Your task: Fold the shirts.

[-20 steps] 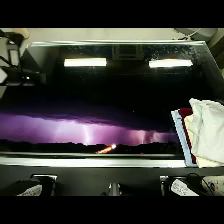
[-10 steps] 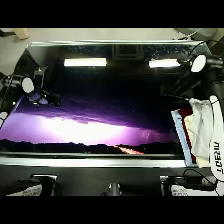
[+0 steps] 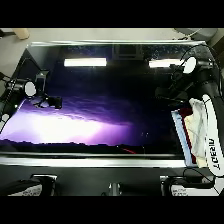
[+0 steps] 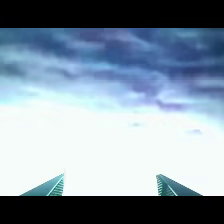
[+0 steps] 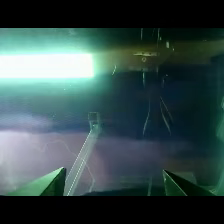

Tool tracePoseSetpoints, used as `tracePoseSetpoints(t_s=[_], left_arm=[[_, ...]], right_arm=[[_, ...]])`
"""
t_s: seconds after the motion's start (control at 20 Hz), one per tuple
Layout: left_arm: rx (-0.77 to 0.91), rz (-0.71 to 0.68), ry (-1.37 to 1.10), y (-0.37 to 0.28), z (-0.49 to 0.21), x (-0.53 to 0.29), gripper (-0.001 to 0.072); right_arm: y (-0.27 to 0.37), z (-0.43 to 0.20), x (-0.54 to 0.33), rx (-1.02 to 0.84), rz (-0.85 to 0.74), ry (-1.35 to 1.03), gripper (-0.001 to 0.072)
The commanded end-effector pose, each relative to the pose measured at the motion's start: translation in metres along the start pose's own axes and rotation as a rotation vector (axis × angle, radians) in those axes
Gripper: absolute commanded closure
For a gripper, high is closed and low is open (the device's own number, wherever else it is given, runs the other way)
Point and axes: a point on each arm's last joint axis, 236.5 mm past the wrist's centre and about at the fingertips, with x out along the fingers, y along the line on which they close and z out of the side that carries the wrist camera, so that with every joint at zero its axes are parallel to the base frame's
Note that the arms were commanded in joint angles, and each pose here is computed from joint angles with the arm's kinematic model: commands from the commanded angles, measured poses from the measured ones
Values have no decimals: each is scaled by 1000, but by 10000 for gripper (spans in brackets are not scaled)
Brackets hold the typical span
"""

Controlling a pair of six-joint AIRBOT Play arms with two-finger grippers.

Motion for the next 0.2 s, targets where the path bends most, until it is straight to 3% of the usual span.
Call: tracePoseSetpoints(t_s=[0.0, 0.15], left_arm=[[-1, -1, -1, 0, 0, 0, 32], [-1, -1, -1, 0, 0, 0, 32]], right_arm=[[0, -1, 0, -2, 0, 4, 76], [0, -1, 0, -2, -1, 3, 76]])
